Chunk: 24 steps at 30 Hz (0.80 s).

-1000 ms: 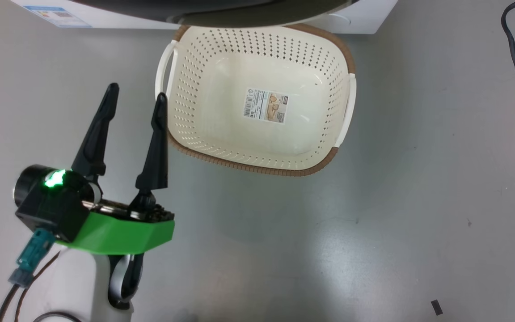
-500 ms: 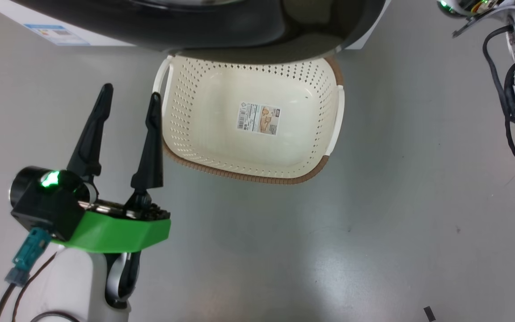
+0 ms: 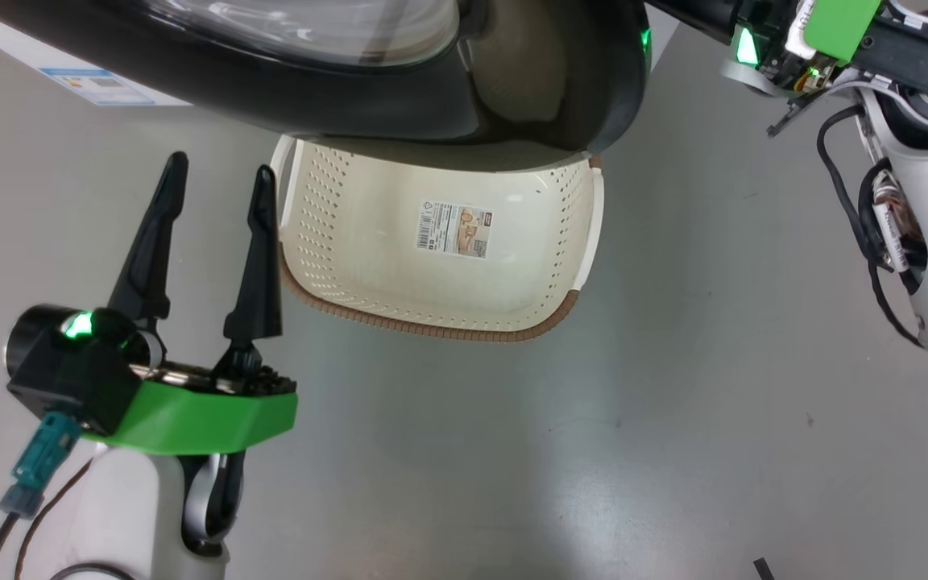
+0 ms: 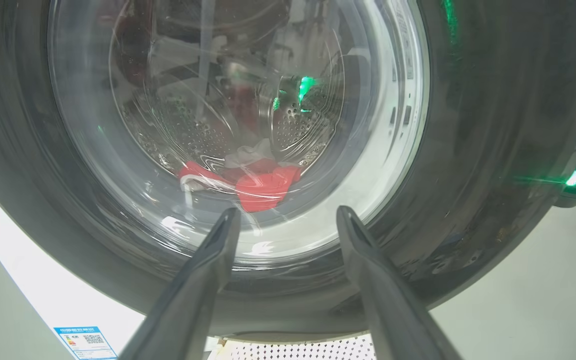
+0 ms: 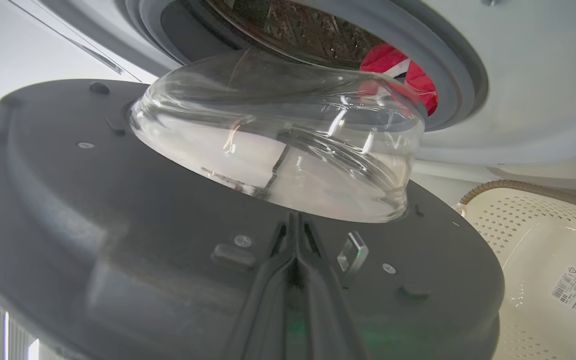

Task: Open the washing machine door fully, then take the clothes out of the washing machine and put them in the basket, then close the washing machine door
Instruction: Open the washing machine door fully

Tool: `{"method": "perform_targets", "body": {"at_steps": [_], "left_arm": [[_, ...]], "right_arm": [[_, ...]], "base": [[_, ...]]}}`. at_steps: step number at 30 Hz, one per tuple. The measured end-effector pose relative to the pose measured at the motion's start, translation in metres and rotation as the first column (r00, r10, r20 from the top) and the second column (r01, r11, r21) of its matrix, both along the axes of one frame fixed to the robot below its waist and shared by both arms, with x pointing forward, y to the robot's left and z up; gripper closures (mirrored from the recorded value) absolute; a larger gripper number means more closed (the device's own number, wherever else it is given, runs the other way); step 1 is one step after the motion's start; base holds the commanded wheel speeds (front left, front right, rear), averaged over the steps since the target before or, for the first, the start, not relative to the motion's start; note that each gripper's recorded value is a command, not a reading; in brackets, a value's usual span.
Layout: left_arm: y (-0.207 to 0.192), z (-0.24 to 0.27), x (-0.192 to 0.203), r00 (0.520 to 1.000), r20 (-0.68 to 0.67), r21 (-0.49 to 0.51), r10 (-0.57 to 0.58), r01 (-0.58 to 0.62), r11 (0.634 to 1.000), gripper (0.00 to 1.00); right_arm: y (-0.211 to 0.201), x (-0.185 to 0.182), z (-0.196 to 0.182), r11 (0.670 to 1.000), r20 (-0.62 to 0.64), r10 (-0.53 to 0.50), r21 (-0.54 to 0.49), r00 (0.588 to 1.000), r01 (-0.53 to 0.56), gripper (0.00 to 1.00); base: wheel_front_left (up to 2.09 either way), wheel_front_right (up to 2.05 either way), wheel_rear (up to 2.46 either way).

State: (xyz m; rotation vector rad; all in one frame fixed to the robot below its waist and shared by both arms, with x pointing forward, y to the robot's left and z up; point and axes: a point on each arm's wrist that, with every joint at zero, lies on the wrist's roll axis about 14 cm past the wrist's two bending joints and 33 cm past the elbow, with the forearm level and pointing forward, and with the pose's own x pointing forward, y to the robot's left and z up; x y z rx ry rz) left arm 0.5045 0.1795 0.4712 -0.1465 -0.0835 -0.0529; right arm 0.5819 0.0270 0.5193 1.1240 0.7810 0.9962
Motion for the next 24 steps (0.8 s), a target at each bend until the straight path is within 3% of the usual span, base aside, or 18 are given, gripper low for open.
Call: {"method": "perform_targets", "body": {"at_steps": [5,6,8,9,13,15,20,24], "left_arm": [[0.000,0.001,0.000,1.000,0.002,0.001,-0.001,0.001,1.000,0.00],[0.000,0.001,0.000,1.000,0.001,0.004,-0.001,0.001,1.000,0.00],[-0.001,0.000,0.000,1.000,0.001,0.006,-0.001,0.001,1.000,0.00],[0.000,0.000,0.000,1.000,0.000,0.006,-0.001,0.001,1.000,0.00],[-0.001,0.000,0.001,1.000,0.001,0.004,-0.001,0.001,1.000,0.00],[-0.001,0.000,0.001,1.000,0.002,0.003,-0.001,0.001,1.000,0.00],[-0.001,0.004,0.002,1.000,0.013,0.006,-0.001,0.001,1.000,0.00],[-0.004,0.009,0.001,1.000,0.028,0.001,-0.005,0.005,1.000,0.00]], "right_arm": [[-0.008,0.005,-0.005,0.996,-0.020,-0.083,0.023,0.996,0.084,1.00],[-0.009,0.006,-0.005,0.995,-0.021,-0.099,0.026,0.995,0.100,0.85],[-0.014,0.012,-0.003,0.986,-0.013,-0.157,0.047,0.988,0.157,0.38],[-0.018,0.015,-0.002,0.982,-0.006,-0.185,0.048,0.983,0.185,0.03],[-0.035,0.021,-0.005,0.950,0.036,-0.312,0.041,0.949,0.310,0.00],[-0.044,0.022,-0.003,0.925,0.119,-0.379,0.012,0.918,0.380,0.00],[-0.064,0.017,-0.001,0.816,0.367,-0.526,-0.033,0.767,0.576,0.00],[-0.081,0.003,-0.016,0.719,0.552,-0.552,-0.064,0.625,0.692,0.00]], "base": [[0.00,0.00,0.00],[0.00,0.00,0.00],[0.00,0.00,0.00],[0.00,0.00,0.00],[0.00,0.00,0.00],[0.00,0.00,0.00],[0.00,0.00,0.00],[0.00,0.00,0.00]]}}
